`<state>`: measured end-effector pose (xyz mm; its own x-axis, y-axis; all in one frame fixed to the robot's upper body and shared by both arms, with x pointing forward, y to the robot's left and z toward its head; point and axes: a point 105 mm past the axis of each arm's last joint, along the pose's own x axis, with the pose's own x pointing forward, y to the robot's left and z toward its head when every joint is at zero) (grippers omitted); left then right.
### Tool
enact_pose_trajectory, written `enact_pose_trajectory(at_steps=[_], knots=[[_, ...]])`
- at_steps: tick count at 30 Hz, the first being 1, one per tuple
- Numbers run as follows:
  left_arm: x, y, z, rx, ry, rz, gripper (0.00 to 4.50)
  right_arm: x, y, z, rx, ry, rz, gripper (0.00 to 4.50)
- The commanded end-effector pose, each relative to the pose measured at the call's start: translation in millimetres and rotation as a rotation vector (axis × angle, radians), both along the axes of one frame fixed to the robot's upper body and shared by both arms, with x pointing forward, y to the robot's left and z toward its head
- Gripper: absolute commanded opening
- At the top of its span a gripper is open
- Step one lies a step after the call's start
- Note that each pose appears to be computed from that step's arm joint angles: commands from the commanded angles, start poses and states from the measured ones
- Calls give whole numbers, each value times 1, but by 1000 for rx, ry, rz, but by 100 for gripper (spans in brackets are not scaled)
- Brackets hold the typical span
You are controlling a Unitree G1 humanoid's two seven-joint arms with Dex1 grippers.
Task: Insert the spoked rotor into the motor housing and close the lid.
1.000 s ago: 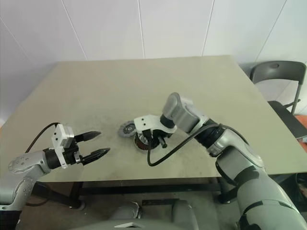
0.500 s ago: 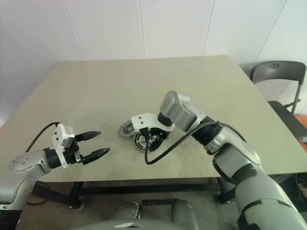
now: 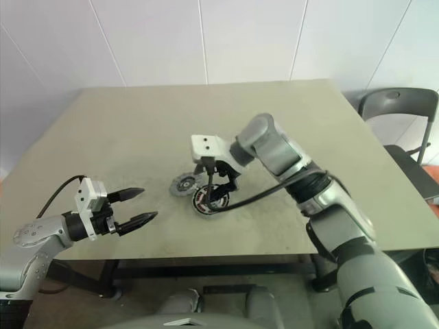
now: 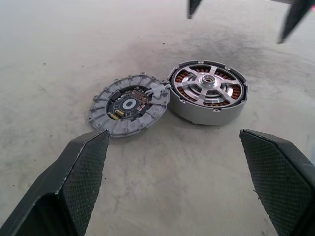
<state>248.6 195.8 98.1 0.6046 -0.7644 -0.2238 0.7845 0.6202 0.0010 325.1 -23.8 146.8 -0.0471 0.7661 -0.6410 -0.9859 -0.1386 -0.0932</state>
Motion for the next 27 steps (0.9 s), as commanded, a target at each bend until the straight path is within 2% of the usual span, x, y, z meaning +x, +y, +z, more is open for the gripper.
enact_pose_trajectory(at_steps=[1, 3, 6, 16, 19, 23, 27], knots=[[2, 3, 6, 30, -58, 22, 450, 12, -3, 8, 183, -22, -114, 446], [2, 3, 6, 27, -61, 19, 450, 13, -6, 4, 238, -11, -153, 429], [1, 3, 7, 24, -60, 17, 450, 10, -14, -6, 307, 20, -222, 358], [6, -2, 10, 9, -76, 11, 450, 0, -10, -48, 285, 53, -249, 8], [6, -4, 9, 3, -77, 16, 450, -3, -7, -60, 241, 67, -233, 3], [5, -4, 10, 3, -76, 20, 450, -3, -17, -85, 94, 62, -224, 3], [4, -4, 10, 2, -72, 25, 450, 2, -16, -84, 93, 64, -238, 3]])
